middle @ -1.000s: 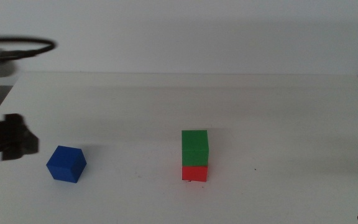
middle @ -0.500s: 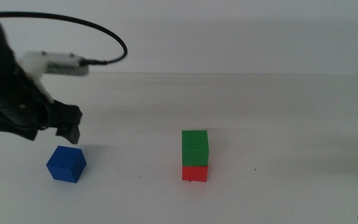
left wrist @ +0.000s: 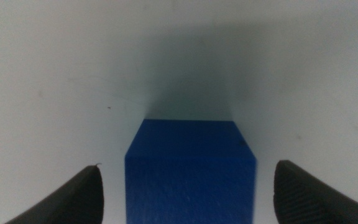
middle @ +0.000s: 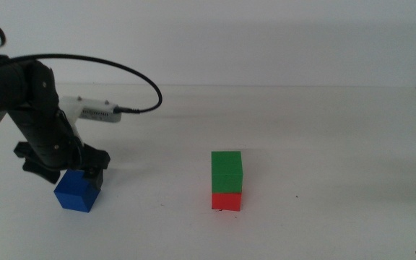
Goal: Stack red cubes first, then green, then blue cubes in a specific spot.
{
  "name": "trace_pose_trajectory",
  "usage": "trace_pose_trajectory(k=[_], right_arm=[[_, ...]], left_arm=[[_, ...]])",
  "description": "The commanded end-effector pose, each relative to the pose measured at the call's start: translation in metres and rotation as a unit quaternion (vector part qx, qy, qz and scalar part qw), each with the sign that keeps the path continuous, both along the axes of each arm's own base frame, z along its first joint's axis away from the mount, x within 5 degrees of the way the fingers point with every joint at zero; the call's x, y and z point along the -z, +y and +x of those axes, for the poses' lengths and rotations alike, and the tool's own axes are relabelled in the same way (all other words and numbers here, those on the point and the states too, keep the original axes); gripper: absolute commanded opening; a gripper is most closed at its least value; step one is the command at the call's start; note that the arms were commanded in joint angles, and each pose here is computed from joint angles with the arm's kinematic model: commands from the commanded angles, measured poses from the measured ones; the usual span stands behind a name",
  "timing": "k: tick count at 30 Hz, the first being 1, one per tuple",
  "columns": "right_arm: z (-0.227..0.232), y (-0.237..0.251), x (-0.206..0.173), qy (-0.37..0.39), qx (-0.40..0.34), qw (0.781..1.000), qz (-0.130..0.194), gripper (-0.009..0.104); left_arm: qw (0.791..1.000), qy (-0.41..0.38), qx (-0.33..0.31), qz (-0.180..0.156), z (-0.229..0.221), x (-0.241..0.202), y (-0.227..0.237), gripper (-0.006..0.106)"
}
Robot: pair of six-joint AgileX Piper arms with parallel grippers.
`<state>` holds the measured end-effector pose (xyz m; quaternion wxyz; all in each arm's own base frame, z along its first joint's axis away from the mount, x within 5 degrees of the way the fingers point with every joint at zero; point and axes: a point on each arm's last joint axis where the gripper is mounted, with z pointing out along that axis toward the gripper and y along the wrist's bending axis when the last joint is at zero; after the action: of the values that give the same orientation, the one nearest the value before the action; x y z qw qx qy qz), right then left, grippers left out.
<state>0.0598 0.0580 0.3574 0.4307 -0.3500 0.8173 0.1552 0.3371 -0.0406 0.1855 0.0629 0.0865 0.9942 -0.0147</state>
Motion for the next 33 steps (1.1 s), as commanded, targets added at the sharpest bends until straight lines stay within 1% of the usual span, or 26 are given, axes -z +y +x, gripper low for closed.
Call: trace_pose_trajectory(k=[1, 4, 6, 7, 9, 12, 13, 14, 15, 18, 19, 20, 22, 24, 27, 30, 33], right_arm=[[0.000, -0.001, 0.000, -0.007, -0.001, 1.000, -0.002, 0.087], [0.000, -0.001, 0.000, -0.007, -0.001, 1.000, -0.002, 0.087], [0.000, -0.001, 0.000, -0.007, -0.001, 1.000, -0.002, 0.087], [0.000, -0.001, 0.000, -0.007, -0.001, 1.000, -0.002, 0.087], [0.000, -0.001, 0.000, -0.007, -0.001, 1.000, -0.002, 0.087], [0.000, -0.001, 0.000, -0.007, -0.001, 1.000, -0.002, 0.087], [0.000, -0.001, 0.000, -0.007, -0.001, 1.000, -0.002, 0.087], [0.000, -0.001, 0.000, -0.007, -0.001, 1.000, -0.002, 0.087], [0.000, -0.001, 0.000, -0.007, -0.001, 1.000, -0.002, 0.087], [0.000, -0.001, 0.000, -0.007, -0.001, 1.000, -0.002, 0.087], [0.000, -0.001, 0.000, -0.007, -0.001, 1.000, -0.002, 0.087], [0.000, -0.001, 0.000, -0.007, -0.001, 1.000, -0.002, 0.087], [0.000, -0.001, 0.000, -0.007, -0.001, 1.000, -0.002, 0.087], [0.000, -0.001, 0.000, -0.007, -0.001, 1.000, -0.002, 0.087], [0.000, -0.001, 0.000, -0.007, -0.001, 1.000, -0.002, 0.087], [0.000, -0.001, 0.000, -0.007, -0.001, 1.000, -0.002, 0.087], [0.000, -0.001, 0.000, -0.007, -0.001, 1.000, -0.002, 0.087]], left_arm=[[1.000, 0.006, -0.002, 0.001, 0.004, 0.009, 0.002, 0.094], [1.000, 0.018, -0.008, 0.000, 0.005, 0.018, 0.004, 0.090], [1.000, 0.020, -0.008, 0.000, 0.005, 0.018, 0.004, 0.081], [1.000, 0.020, -0.009, -0.001, 0.005, 0.018, 0.004, 0.073], [1.000, 0.019, -0.014, -0.006, 0.005, 0.017, 0.003, 0.053], [0.999, 0.018, -0.049, -0.015, 0.001, 0.000, 0.000, 0.015], [0.999, 0.011, -0.050, -0.014, -0.002, -0.013, -0.005, 0.002], [0.999, -0.002, -0.050, -0.013, -0.004, -0.028, -0.012, -0.002], [0.999, -0.021, -0.047, -0.012, -0.007, -0.044, -0.023, -0.002], [0.996, -0.075, -0.050, 0.011, -0.017, -0.091, -0.062, -0.002], [0.995, -0.088, -0.050, 0.014, -0.020, -0.105, -0.080, -0.002], [0.994, -0.094, -0.052, 0.009, -0.025, -0.119, -0.098, -0.002], [0.992, -0.100, -0.070, -0.015, -0.033, -0.137, -0.131, -0.002], [0.988, -0.119, -0.084, -0.055, -0.037, -0.152, -0.168, -0.002], [0.987, -0.131, -0.061, -0.075, -0.039, -0.156, -0.205, -0.002], [0.987, -0.118, -0.063, -0.094, -0.034, -0.152, -0.223, -0.002], [0.988, -0.099, -0.073, -0.093, -0.028, -0.138, -0.229, -0.002]])
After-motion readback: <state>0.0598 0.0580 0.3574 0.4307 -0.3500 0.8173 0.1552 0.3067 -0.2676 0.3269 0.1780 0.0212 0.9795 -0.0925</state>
